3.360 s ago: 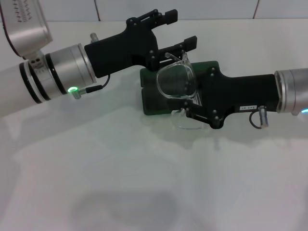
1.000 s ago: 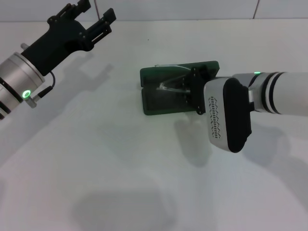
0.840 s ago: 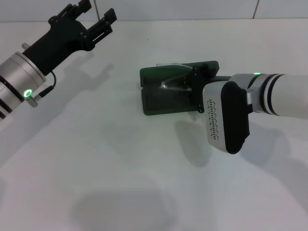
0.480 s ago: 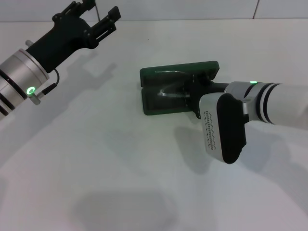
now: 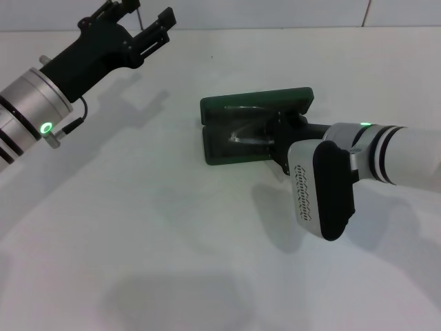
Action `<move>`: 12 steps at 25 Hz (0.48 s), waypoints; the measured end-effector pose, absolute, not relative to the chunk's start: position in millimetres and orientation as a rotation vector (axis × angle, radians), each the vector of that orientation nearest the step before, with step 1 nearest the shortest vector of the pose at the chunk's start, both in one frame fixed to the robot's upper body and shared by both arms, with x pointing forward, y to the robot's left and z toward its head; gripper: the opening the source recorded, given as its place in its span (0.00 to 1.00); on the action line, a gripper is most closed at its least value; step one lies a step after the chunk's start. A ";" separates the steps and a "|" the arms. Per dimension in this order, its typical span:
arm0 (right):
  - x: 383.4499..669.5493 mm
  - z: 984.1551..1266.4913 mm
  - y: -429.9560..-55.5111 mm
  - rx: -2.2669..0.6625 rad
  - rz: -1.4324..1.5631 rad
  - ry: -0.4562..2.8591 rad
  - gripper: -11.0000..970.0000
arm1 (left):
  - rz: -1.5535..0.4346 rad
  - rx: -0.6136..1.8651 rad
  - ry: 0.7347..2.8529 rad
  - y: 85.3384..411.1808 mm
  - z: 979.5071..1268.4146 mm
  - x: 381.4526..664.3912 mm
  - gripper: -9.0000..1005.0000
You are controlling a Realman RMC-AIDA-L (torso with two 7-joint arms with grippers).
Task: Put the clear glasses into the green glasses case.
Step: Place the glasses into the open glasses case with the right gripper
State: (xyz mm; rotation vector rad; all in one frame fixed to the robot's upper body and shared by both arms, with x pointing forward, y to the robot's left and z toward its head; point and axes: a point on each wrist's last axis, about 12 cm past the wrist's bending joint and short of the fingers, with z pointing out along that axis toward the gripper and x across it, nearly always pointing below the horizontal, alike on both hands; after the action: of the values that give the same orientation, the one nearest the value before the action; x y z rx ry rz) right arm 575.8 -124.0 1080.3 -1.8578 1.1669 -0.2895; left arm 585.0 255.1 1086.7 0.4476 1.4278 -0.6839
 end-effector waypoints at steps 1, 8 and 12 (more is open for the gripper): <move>576.3 1081.0 -124.7 -1.846 -0.291 1.172 0.14 | -0.685 0.449 1.429 254.9 1086.6 585.0 0.78; 576.7 1083.1 -125.5 -1.774 -0.324 1.182 0.23 | -0.692 0.458 1.430 253.2 1086.7 585.3 0.79; 573.2 1086.1 -123.9 -1.759 -0.283 1.195 0.37 | -0.694 0.465 1.434 252.8 1086.1 584.8 0.78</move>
State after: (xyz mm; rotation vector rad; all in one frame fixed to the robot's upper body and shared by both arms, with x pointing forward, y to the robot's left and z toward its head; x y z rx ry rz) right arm 573.2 -123.9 1086.1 -1.7593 1.1948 -0.2830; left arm 584.8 252.8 1086.1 0.4652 1.4344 -0.6936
